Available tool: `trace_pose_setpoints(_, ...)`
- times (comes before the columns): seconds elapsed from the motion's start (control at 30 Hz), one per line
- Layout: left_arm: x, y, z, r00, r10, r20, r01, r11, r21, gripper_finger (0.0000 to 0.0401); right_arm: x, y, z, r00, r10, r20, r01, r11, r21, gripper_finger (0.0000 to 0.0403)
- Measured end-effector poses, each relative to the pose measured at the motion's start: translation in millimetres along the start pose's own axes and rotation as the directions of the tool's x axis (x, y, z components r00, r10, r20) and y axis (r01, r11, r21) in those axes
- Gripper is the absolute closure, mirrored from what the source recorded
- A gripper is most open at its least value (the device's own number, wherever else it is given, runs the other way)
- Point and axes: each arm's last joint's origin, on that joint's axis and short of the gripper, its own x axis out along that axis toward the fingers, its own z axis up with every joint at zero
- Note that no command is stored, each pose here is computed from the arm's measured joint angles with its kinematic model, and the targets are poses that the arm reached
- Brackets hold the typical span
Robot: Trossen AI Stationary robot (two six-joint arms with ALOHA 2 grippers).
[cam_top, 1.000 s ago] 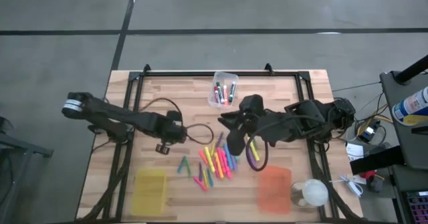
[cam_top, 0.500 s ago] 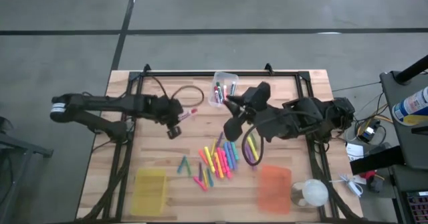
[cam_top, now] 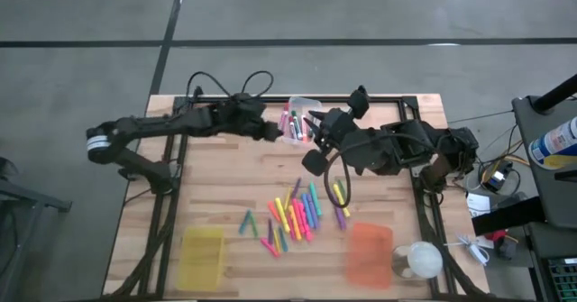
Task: Pick & Place Markers
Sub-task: Put the pink and white marker pen into the white bin
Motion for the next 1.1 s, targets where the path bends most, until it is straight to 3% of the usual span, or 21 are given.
trace_pose_setpoints(0.13, 23.4, 6.6, 14.2, 1.0, 0.014, -0.018, -0.015, 0.999, -0.043, 0.0345, 0.8, -0.8, 0.2, 1.0, -0.003, 0.0, 0.003, 0.997, -0.071, 0.0328)
trace_pose_setpoints(0.6, 103.2, 27.1, 62.5, 0.995, 0.037, -0.09, -0.051, 0.985, -0.162, 0.0345, 0.9, -5.0, -0.7, 1.0, -0.01, -0.013, 0.008, 0.991, -0.136, 0.0328)
trace_pose_setpoints(0.83, 117.5, 40.7, 74.7, 0.994, 0.07, -0.086, -0.088, 0.97, -0.225, 0.0345, 1.8, -15.1, -5.3, 0.998, -0.037, -0.057, 0.028, 0.988, -0.155, 0.0328)
trace_pose_setpoints(1.1, 123.7, 62.0, 68.3, 0.971, 0.184, -0.153, -0.223, 0.929, -0.295, 0.0344, 5.0, -18.8, -6.3, 0.996, -0.053, -0.069, 0.04, 0.984, -0.172, 0.0328)
